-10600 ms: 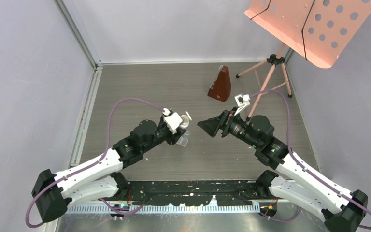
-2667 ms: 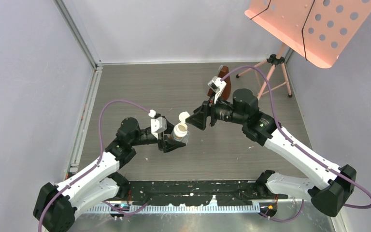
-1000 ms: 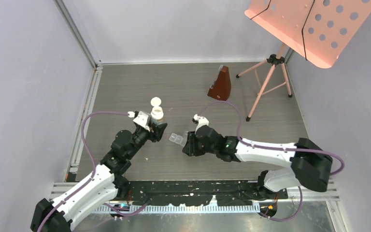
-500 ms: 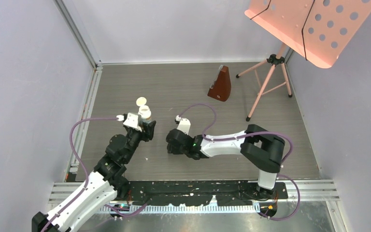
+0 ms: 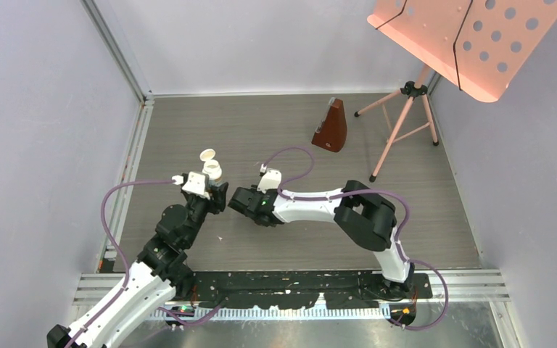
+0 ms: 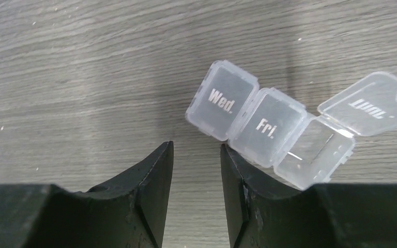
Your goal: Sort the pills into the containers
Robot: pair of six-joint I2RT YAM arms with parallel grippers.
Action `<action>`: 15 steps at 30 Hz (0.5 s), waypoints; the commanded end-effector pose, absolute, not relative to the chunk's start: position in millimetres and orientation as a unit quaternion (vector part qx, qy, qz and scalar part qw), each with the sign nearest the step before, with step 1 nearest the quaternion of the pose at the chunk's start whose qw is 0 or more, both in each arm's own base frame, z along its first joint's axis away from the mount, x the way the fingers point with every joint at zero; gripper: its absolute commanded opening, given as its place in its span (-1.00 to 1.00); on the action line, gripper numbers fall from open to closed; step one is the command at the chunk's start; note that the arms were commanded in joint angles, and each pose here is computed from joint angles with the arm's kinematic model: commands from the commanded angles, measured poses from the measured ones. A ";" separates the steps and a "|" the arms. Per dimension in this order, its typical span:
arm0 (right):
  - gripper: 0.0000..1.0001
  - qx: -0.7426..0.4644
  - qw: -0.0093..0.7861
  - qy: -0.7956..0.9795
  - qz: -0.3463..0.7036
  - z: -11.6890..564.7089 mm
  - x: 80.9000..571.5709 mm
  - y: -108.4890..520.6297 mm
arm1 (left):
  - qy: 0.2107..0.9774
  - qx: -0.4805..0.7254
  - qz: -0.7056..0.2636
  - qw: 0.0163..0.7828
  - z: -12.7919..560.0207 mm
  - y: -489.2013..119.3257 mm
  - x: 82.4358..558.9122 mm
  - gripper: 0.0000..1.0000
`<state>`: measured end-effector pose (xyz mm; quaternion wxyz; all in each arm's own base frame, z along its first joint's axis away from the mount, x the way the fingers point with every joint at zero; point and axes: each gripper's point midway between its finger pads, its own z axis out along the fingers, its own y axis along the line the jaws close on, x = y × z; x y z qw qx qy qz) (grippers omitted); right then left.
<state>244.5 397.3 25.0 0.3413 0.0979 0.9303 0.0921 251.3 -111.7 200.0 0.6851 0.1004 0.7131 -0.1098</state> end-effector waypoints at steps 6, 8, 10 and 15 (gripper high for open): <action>-0.09 0.148 0.374 0.915 0.000 20.5 264.4 333.2 | 0.689 0.075 -0.118 0.711 227.5 -107.0 251.7 -1.00; -0.09 0.156 0.373 0.915 -0.005 18.5 270.0 324.4 | 0.690 0.073 -0.118 0.711 226.8 -106.2 251.3 -1.00; -0.09 0.161 0.368 0.916 -0.009 15.7 276.4 317.9 | 0.690 0.069 -0.118 0.711 226.6 -105.2 251.1 -1.00; -0.10 0.142 0.359 0.922 0.007 11.5 294.4 321.9 | 0.692 0.069 -0.118 0.709 224.9 -105.2 250.8 -1.00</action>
